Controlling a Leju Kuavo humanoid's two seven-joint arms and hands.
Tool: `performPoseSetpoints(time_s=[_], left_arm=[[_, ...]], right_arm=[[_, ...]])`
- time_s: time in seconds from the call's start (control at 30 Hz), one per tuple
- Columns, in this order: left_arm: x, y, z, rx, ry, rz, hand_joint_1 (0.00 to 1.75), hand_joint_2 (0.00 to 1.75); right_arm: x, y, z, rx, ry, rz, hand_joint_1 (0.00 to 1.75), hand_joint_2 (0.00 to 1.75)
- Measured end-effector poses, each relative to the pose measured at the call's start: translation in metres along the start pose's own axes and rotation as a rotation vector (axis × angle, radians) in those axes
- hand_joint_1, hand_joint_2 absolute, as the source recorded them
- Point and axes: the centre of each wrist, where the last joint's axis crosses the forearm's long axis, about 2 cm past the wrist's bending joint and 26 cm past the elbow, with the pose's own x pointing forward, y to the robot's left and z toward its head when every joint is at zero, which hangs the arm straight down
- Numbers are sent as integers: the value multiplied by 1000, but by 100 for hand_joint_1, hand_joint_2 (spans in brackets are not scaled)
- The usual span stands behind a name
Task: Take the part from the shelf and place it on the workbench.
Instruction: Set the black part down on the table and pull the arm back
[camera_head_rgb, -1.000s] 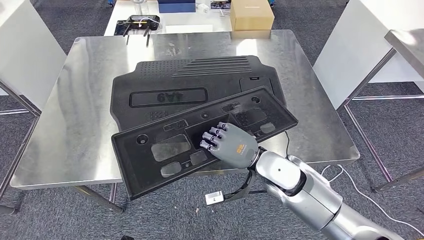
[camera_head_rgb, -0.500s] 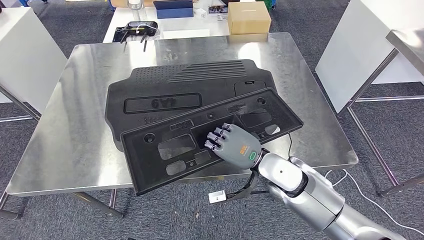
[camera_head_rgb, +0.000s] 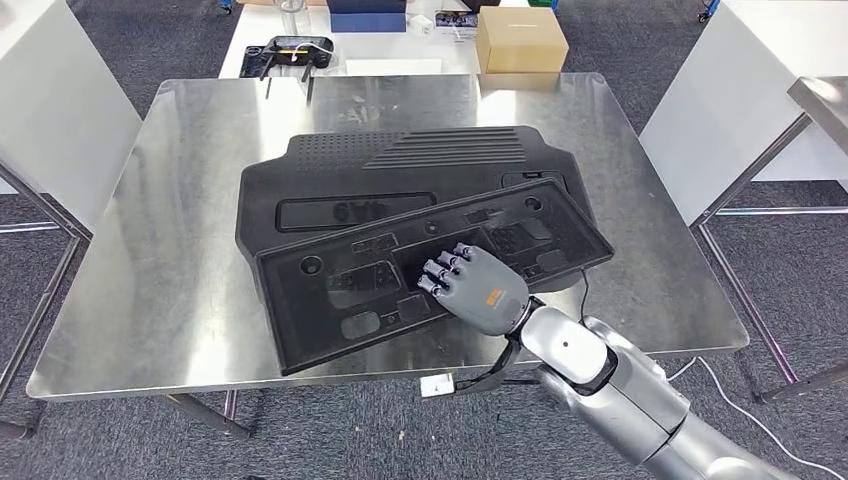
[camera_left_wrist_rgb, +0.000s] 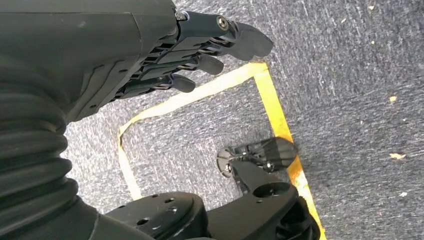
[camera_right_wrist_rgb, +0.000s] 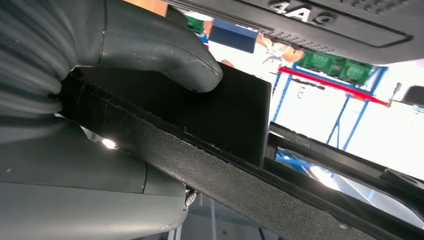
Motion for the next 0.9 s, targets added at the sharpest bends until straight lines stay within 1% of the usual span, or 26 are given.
performPoseSetpoints(time_s=[0.17,0.47,0.67,0.9], left_arm=[[1,0,0,-10,-1,-6,0,175],[4,1,-2,-19,0,-27,0,175],[5,1,-2,-21,3,-33,0,175],[5,4,-3,-23,2,-38,0,175]], right_arm=[[-8,7,4,26,39,3,175,175],[-31,16,0,-15,88,55,175,175],[-34,25,1,9,106,45,175,175],[-47,33,6,-3,173,42,175,175]])
